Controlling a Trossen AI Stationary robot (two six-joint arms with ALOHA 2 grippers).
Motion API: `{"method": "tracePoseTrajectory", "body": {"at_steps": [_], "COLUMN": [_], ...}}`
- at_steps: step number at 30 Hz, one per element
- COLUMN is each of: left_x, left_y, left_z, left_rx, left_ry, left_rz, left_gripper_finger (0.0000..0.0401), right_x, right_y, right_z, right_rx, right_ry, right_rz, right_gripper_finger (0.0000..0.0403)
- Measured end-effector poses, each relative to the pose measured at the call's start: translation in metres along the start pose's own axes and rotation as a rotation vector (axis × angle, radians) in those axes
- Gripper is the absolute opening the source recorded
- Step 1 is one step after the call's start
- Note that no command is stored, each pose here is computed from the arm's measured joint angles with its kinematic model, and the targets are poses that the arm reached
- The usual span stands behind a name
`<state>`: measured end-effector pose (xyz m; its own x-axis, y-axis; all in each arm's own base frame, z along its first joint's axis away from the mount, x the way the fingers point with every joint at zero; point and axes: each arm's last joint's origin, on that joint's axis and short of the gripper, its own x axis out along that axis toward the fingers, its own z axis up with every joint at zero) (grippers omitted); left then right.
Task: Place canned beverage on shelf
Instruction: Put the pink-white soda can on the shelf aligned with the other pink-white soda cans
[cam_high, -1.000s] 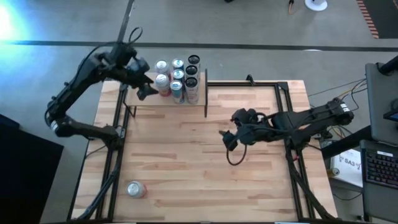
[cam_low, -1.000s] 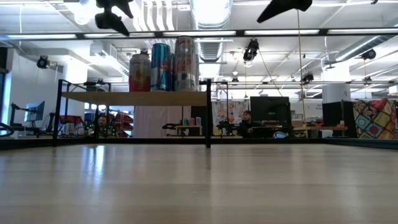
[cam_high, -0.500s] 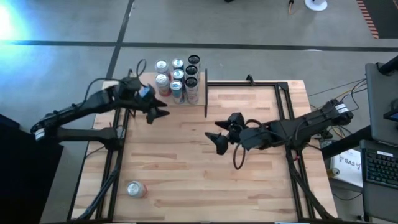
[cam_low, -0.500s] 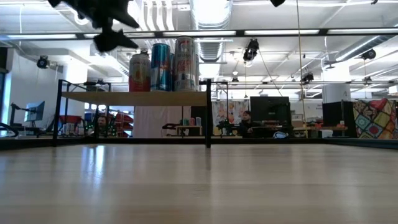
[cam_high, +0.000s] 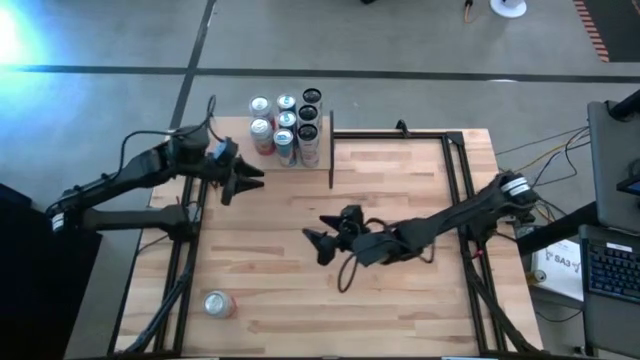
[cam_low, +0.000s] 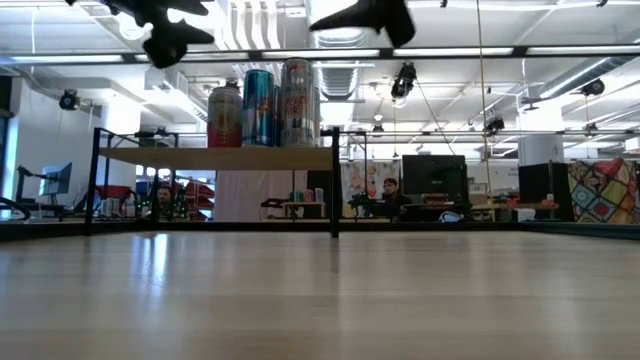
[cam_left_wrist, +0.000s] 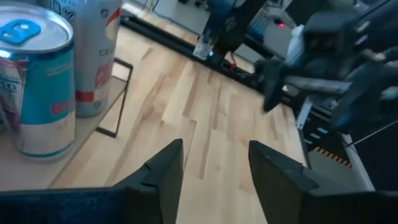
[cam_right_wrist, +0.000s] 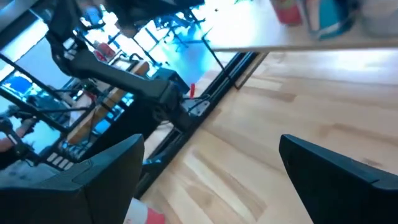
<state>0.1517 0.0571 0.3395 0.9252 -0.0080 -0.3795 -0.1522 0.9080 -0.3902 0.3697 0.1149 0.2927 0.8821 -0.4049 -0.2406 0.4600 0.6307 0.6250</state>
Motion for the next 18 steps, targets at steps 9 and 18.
{"method": "tracePoseTrajectory", "body": {"at_steps": [9, 18], "left_x": [-0.039, -0.051], "left_y": [-0.014, -0.004], "left_z": [-0.019, -0.075], "left_rx": [0.053, -0.009], "left_ry": [-0.087, -0.137], "left_rz": [-0.025, -0.04], "left_gripper_finger": [0.0108, 0.0091], "right_x": [0.033, 0.023], "right_y": [-0.015, -0.001], "right_z": [-0.042, -0.016], "right_rx": [0.198, 0.2], "right_ry": [0.048, 0.006], "right_rz": [-0.035, 0.027], "right_gripper_finger": [0.0363, 0.0363]}}
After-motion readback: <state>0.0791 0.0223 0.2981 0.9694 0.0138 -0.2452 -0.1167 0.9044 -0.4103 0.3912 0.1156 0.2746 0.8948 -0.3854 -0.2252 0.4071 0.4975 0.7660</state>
